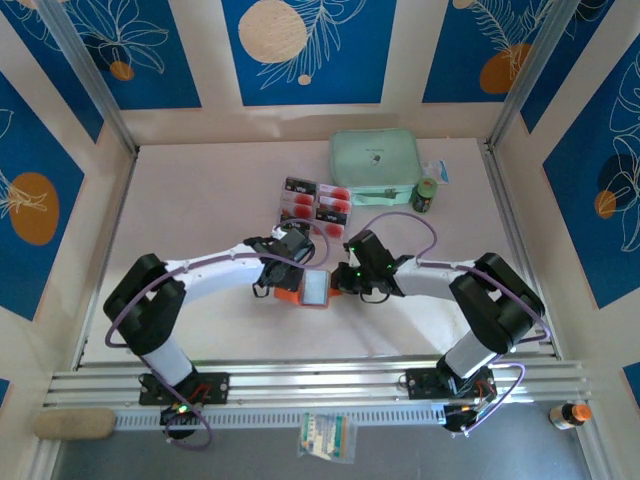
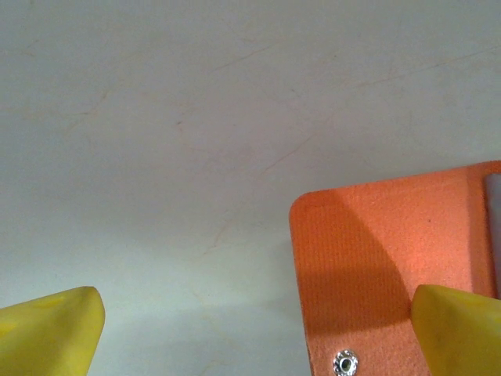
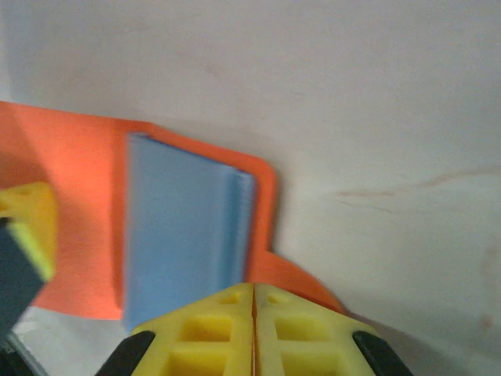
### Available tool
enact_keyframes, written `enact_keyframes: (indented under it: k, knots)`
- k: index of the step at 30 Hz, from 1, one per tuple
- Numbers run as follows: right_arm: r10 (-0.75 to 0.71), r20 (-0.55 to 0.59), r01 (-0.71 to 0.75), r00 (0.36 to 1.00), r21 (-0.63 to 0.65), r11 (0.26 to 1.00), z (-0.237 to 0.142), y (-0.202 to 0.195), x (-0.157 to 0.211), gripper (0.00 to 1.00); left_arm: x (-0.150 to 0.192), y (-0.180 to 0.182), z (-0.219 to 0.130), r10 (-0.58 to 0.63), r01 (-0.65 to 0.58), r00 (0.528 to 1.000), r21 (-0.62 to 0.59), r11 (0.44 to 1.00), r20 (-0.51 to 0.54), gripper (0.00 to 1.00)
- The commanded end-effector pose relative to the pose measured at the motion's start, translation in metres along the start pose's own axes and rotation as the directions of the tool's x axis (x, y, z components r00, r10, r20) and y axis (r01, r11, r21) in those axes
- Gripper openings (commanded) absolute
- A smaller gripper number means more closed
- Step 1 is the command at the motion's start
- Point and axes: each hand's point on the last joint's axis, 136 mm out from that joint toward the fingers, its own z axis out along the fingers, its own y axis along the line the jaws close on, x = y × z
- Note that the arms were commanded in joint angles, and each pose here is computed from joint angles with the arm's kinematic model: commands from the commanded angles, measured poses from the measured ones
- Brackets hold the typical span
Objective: Put the credit cards into the card holder
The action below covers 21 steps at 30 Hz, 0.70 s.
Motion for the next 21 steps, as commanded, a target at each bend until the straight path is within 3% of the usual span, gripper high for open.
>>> enact_keyframes:
  k: [1, 9, 21]
  knots:
    - [0.002, 0.006, -0.002, 1.000, 0.014, 1.000, -0.005, -0.009, 0.004, 0.07, 0.003, 0.005, -0.007, 0.008, -0.008, 1.000, -0.017, 1.000, 0.007, 1.00]
    - [0.015, -0.004, -0.015, 1.000, 0.037, 0.999, -0.005, -0.022, 0.010, 0.05, 0.008, 0.010, -0.006, -0.005, 0.006, 1.000, -0.028, 1.000, 0.013, 1.00]
    - [0.013, -0.007, -0.013, 1.000, 0.036, 0.999, -0.004, -0.023, 0.010, 0.03, 0.041, 0.012, 0.019, -0.038, 0.035, 0.998, -0.054, 0.998, -0.056, 1.00]
